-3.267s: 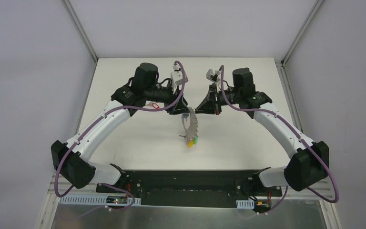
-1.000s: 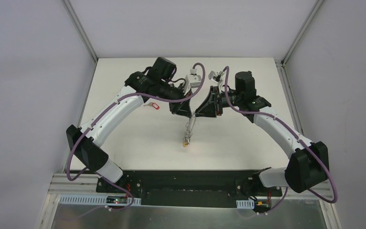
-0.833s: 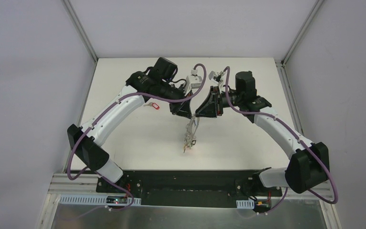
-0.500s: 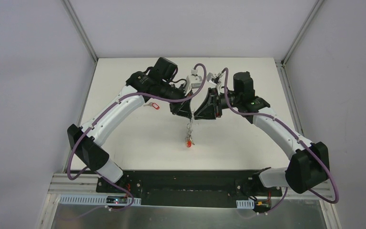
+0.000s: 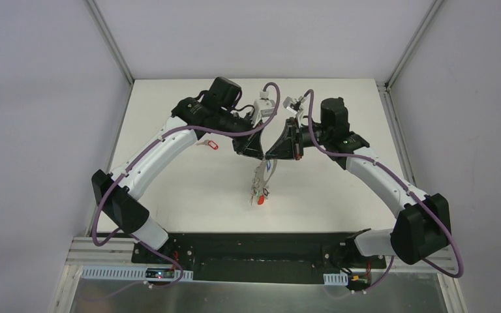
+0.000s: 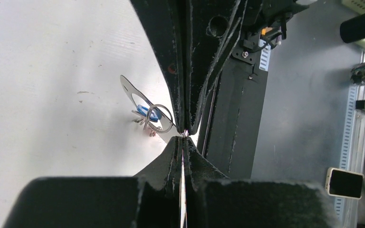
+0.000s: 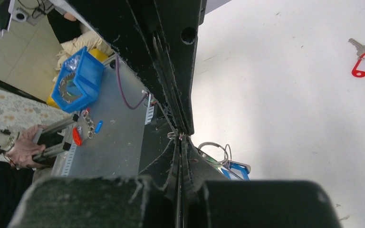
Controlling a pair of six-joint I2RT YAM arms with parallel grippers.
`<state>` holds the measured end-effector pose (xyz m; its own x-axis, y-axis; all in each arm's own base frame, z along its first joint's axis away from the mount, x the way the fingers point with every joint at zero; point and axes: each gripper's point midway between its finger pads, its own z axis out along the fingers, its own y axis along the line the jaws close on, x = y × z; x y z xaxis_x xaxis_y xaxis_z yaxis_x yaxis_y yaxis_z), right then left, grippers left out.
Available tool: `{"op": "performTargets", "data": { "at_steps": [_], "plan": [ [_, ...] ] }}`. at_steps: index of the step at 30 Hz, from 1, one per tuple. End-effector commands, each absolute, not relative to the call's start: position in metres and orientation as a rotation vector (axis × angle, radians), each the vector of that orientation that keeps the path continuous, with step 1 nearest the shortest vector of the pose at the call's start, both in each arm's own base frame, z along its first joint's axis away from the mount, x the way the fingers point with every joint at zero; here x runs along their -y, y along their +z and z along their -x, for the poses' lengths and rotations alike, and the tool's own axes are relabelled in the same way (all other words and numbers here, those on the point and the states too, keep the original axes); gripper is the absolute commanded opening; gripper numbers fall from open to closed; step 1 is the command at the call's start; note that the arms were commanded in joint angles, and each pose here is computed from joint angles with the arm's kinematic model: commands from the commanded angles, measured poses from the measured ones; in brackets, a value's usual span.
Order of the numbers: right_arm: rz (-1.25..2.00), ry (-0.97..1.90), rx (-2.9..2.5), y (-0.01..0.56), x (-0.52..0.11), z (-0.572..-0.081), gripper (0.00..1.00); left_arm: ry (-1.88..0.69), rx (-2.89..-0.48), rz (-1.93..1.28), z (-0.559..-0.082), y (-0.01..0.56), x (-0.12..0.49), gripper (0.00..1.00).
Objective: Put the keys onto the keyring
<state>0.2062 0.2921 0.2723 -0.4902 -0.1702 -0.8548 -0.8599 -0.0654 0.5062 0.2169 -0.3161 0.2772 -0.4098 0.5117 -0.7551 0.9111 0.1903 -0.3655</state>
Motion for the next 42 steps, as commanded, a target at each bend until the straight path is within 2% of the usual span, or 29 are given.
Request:
{"op": "performTargets", "data": {
  "at_steps": [1,3,6,9,12,17,21,28,42],
  "plan": [
    [1.042,1.627,-1.620,0.300,-0.298,-0.214,0.00,-1.223,-1.864,-1.220,-0.227,0.312,0.324,0.00],
    [0.999,1.655,-1.625,0.308,-0.300,-0.218,0.00,-1.270,-1.835,-1.151,-0.233,0.324,0.320,0.01],
    [0.930,1.707,-1.613,0.321,-0.300,-0.224,0.00,-1.330,-1.750,-1.039,-0.243,0.343,0.311,0.25],
    [0.869,1.753,-1.582,0.333,-0.299,-0.231,0.00,-1.351,-1.633,-0.963,-0.252,0.356,0.303,0.38],
    [0.825,1.797,-1.505,0.348,-0.296,-0.233,0.00,-1.354,-1.560,-0.931,-0.256,0.361,0.298,0.45],
    [0.793,1.813,-1.483,0.349,-0.295,-0.236,0.00,-1.389,-1.544,-0.897,-0.259,0.363,0.301,0.45],
    [0.757,1.812,-1.490,0.347,-0.294,-0.240,0.00,-1.441,-1.515,-0.879,-0.259,0.368,0.305,0.41],
    [0.753,1.810,-1.467,0.352,-0.289,-0.238,0.00,-1.453,-1.514,-0.888,-0.257,0.361,0.305,0.40],
    [0.720,1.808,-1.457,0.354,-0.284,-0.245,0.00,-1.493,-1.513,-0.903,-0.250,0.353,0.305,0.22]
  ]
}}
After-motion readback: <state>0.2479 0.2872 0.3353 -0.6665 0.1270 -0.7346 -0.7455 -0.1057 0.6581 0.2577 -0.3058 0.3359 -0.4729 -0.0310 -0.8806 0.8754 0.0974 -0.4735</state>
